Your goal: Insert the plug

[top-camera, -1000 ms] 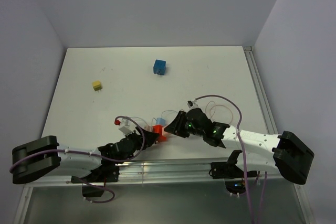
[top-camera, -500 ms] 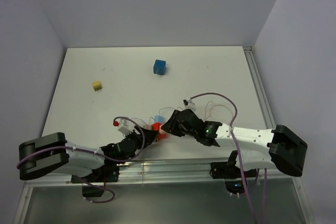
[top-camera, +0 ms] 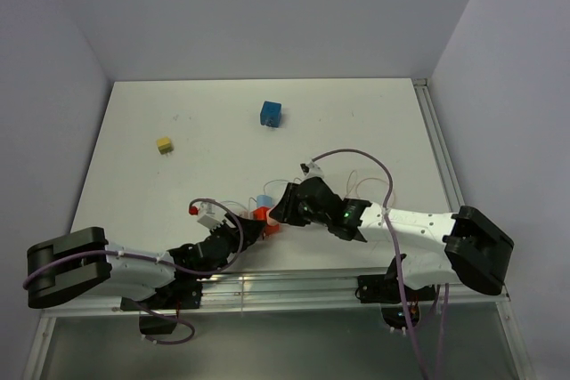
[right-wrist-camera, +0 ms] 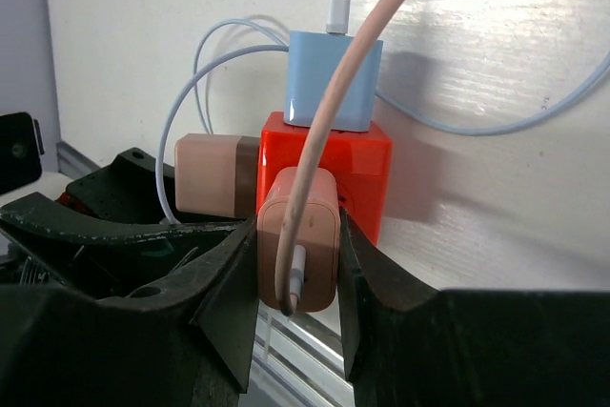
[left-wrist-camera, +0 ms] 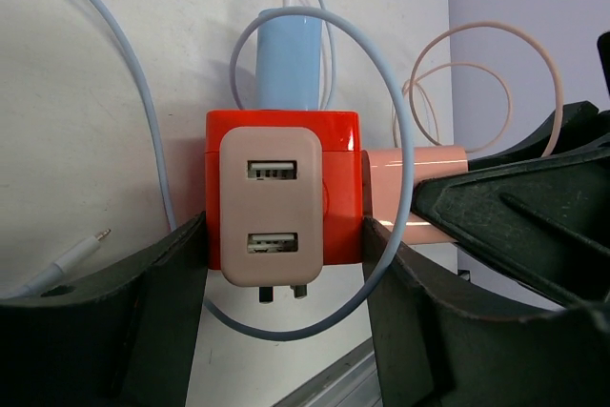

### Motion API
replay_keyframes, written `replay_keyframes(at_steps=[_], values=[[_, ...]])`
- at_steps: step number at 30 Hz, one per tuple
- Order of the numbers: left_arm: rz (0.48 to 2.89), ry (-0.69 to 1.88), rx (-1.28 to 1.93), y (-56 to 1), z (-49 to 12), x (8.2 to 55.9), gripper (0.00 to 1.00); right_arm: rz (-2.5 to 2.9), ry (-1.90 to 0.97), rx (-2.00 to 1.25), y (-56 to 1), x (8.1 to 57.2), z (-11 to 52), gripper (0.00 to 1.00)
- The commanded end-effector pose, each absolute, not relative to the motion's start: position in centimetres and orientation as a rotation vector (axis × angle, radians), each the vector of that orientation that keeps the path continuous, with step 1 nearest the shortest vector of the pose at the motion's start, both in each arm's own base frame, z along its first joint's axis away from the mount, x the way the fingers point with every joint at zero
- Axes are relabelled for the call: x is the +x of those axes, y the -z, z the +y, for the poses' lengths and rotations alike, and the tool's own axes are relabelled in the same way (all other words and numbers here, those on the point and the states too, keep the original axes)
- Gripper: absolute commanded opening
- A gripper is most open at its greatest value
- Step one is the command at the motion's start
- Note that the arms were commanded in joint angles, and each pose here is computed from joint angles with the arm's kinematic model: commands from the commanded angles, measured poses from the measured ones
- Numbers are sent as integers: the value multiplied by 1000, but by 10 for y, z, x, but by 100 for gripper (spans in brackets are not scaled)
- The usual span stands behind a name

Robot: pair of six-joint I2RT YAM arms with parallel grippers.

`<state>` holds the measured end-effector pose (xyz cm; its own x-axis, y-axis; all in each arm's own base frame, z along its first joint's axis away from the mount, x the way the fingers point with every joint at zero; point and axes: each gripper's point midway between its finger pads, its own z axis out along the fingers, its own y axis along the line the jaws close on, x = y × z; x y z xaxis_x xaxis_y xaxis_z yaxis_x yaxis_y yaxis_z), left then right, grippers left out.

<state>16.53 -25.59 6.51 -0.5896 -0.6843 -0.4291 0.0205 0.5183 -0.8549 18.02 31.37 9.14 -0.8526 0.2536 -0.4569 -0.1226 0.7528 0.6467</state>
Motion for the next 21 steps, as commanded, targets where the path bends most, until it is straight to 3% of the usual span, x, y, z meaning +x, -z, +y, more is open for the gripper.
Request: replay_keyframes(at_steps=[1,12,17,21], values=[[2120,1036,-388,-23,-242,139,0,2585,-1020,-108,-55,136,315,0],[2101,1065,-325,-28,-247,138,0,2613,-968,-241,-27,141,298,0],[2101,1059,-316,-27,-248,138,0,2666,-759,-296,-17,152,280,0],[2128,1032,-329,-21,-247,138,0,2667,-860,-284,-21,149,286,0]])
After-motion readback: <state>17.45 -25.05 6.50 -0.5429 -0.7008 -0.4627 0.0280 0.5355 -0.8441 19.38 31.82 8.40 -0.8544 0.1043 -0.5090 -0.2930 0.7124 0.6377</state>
